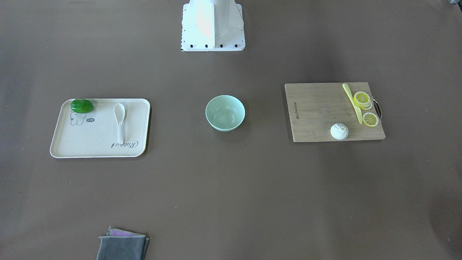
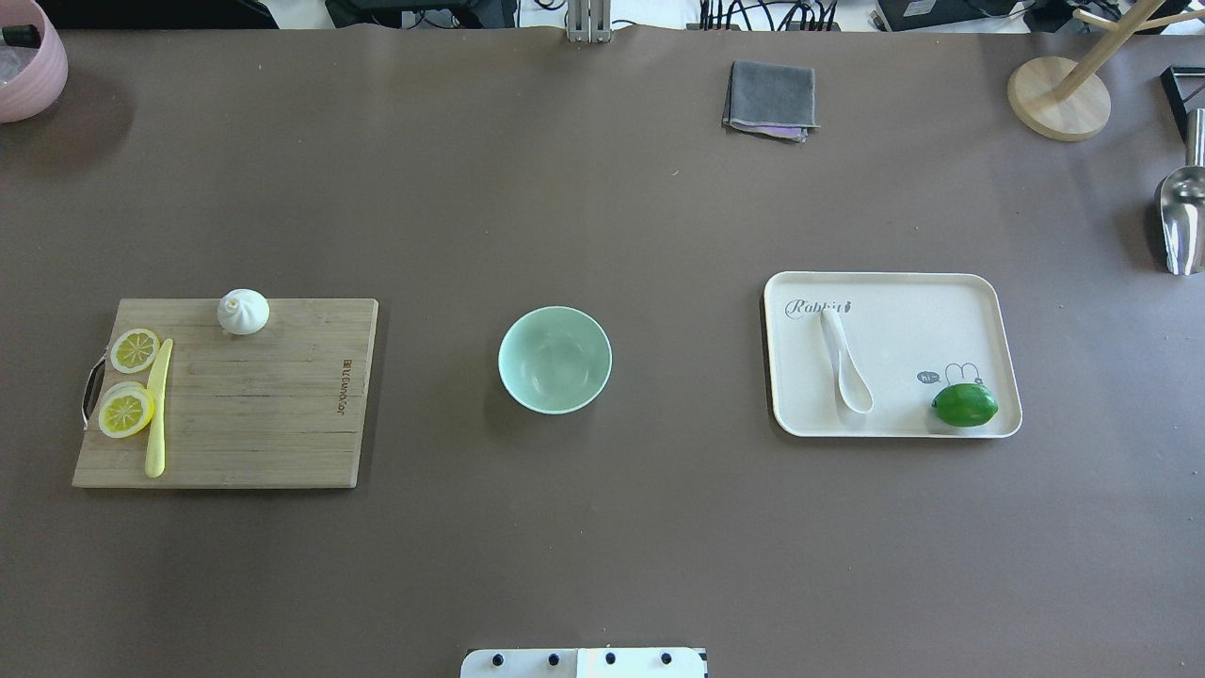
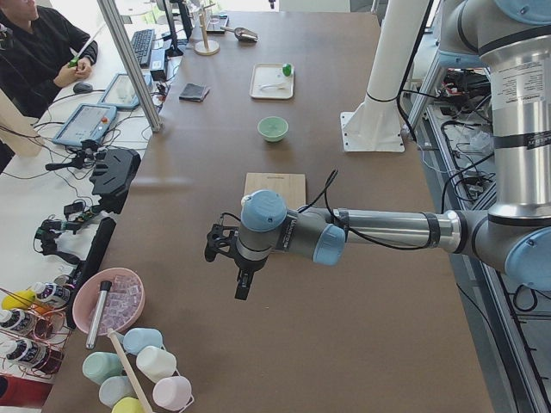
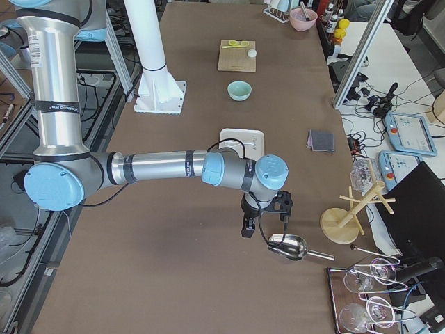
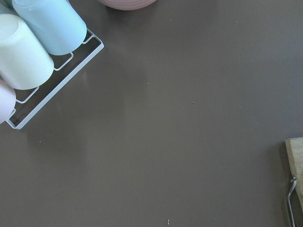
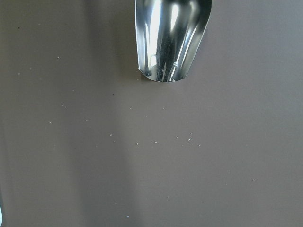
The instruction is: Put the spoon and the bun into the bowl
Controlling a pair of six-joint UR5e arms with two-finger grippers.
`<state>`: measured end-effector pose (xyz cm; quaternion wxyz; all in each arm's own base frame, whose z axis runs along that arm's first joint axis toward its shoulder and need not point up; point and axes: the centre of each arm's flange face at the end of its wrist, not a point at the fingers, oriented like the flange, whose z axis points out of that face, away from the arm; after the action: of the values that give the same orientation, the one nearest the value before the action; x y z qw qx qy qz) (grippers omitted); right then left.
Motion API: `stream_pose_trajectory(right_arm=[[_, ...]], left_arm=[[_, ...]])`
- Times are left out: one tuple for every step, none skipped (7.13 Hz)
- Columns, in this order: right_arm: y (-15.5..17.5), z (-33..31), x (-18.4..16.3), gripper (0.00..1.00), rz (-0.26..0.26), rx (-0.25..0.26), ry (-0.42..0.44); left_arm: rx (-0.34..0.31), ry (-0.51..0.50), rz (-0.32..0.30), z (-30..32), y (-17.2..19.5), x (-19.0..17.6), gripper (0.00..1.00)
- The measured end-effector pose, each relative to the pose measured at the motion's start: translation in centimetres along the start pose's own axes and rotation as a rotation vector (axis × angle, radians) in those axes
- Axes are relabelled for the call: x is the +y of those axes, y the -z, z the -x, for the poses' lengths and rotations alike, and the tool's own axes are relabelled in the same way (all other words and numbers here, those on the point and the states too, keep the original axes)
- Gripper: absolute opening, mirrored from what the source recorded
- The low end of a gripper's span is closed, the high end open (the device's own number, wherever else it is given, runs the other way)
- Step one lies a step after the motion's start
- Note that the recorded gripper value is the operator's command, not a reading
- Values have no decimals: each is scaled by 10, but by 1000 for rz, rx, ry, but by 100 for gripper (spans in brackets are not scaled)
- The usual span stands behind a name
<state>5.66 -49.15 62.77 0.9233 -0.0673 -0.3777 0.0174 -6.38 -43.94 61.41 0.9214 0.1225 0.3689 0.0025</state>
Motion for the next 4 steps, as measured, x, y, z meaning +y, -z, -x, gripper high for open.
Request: stream_pose_trajectory(right_arm=[[0,0,0,100,-3,0,3],[0,0,-1,100,-7,0,8],[-1,-1,-2,100,-11,0,11],[0,1,-2,100,-15,0,15]], left_arm=[[0,0,0,0,0,0,98],[1,-1,1,0,0,0,98],[0,-2,0,-1,0,-1,98],[0,-5,-2,-2,0,-2,98]])
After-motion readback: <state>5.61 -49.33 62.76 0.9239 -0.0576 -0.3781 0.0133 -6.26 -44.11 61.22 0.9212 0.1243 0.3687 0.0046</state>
